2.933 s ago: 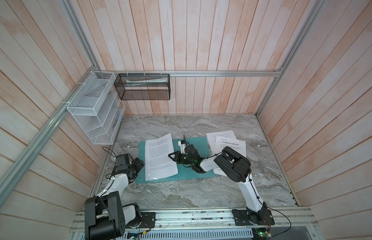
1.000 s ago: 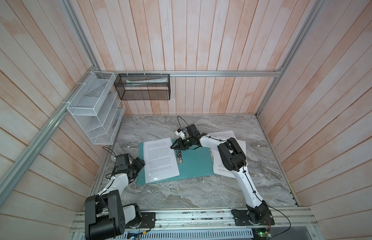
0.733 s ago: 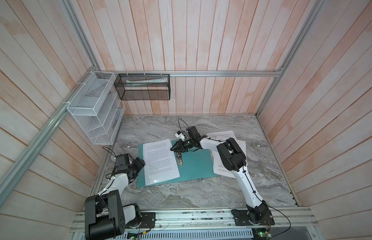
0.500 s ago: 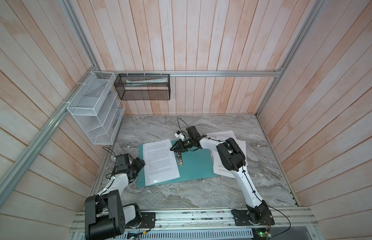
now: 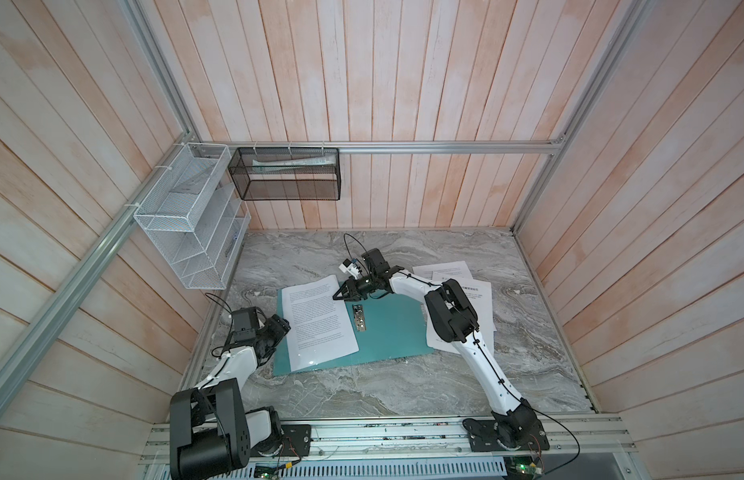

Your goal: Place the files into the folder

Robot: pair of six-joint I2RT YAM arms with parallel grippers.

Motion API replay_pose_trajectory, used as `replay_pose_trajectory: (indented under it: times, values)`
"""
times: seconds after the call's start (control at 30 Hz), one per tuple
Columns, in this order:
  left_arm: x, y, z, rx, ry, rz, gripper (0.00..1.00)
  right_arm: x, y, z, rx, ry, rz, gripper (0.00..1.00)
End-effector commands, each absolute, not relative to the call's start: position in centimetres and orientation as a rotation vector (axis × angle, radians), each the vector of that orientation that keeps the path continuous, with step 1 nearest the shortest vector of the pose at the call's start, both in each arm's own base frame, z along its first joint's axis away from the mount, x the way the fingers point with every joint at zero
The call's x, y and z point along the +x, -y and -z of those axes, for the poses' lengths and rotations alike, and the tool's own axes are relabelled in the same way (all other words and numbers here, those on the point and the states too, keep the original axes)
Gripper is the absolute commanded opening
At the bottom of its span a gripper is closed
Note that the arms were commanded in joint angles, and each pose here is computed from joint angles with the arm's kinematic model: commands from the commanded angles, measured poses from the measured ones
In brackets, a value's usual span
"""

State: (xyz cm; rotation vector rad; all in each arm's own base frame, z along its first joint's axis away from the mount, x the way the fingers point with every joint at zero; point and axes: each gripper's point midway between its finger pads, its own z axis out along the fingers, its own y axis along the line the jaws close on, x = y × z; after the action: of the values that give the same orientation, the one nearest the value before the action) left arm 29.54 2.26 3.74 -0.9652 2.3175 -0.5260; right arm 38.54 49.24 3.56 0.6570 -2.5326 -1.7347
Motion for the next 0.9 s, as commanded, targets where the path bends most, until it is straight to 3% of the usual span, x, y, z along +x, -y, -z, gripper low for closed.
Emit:
replay_pose_trajectory:
  times: [0.0,0.1,0.23,0.87]
  values:
    - [27.5,-1.3,-1.7,-1.006,-2.415,0.546,0.76,37.3,-49.4,-1.4,0.633,2.505,1.673,0.15]
    - [27.6,-1.4,-1.8,-1.003,-2.411,0.547,0.76,37.3,-49.5,-1.7,0.631,2.501,1.683,0.12]
    - [27.6,-1.3,-1.8,-1.002,-2.410,0.547,0.76,37.3,-50.0,-2.9,0.632,2.476,1.729,0.00]
    - [27.5,-1.5,-1.9,-1.005,-2.402,0.538,0.76,37.8,-50.1,-8.9,0.404,2.404,1.941,0.00]
